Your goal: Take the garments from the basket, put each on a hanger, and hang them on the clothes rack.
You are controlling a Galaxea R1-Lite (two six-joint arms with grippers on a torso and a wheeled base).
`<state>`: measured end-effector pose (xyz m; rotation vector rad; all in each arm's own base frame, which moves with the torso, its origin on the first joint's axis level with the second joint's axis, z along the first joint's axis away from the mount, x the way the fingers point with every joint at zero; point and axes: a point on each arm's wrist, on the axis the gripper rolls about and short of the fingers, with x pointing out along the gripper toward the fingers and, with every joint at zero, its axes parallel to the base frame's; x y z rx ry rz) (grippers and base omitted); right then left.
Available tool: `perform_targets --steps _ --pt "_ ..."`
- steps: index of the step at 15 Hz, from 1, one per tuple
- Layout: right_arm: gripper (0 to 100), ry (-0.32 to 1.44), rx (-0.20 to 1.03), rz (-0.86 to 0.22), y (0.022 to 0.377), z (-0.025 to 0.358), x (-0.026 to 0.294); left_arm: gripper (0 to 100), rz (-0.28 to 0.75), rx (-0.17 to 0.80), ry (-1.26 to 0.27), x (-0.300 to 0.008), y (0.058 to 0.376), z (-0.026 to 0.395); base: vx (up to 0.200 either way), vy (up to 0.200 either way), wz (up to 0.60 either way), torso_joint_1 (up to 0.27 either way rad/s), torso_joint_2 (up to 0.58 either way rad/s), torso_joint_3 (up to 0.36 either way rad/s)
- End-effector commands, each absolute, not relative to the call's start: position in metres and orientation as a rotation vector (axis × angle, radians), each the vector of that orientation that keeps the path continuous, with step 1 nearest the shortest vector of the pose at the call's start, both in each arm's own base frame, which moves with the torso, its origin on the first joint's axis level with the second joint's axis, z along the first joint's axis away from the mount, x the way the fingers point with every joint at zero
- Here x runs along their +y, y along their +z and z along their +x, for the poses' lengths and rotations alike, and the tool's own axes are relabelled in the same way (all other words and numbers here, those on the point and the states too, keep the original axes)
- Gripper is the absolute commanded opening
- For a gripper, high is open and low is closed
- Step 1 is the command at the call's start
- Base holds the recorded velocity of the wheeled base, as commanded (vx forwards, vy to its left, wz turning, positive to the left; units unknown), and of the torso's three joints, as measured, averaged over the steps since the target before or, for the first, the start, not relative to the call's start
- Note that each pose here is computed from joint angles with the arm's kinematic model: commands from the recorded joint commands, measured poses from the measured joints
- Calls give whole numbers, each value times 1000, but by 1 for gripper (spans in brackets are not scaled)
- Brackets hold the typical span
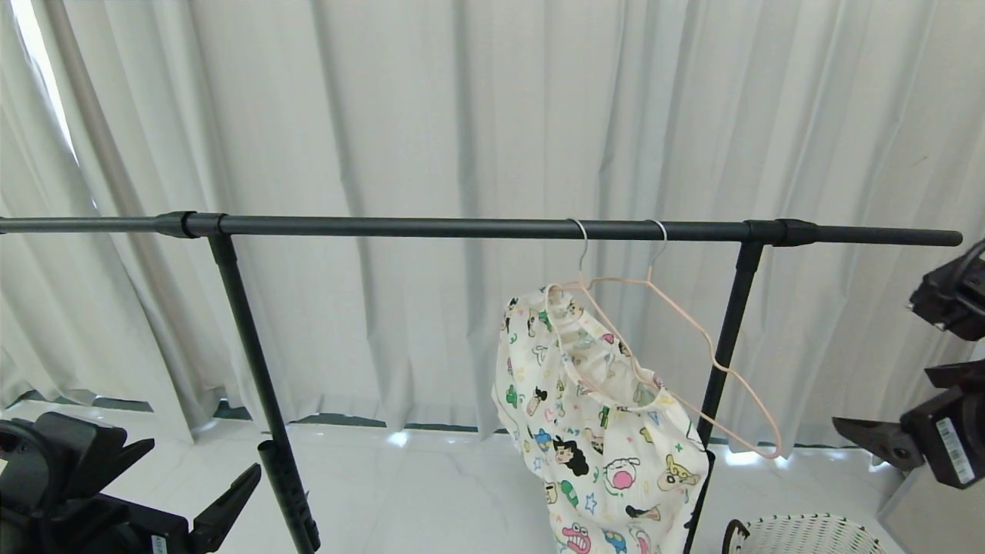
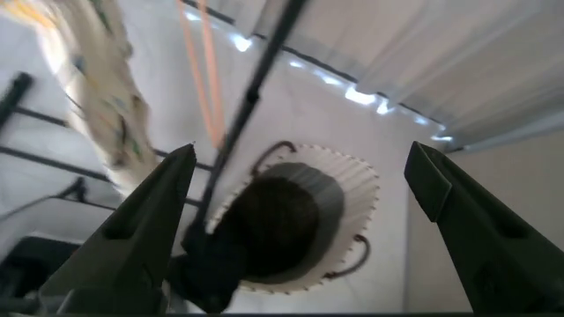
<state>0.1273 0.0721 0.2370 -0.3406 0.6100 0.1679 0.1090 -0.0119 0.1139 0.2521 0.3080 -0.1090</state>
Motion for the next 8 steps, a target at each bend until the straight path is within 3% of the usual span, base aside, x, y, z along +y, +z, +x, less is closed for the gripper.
perform_targets --steps 1,4,8 --pt "100 115 569 -351 236 109 54 100 253 316 -110 -12 113 110 0 0 0 0 0 0" --pt "100 49 554 -377 233 101 47 100 253 318 -112 -12 113 110 0 0 0 0 0 0" --pt "100 -42 554 -408 225 94 41 100 253 313 -111 -12 113 110 -200 0 0 7 4 5"
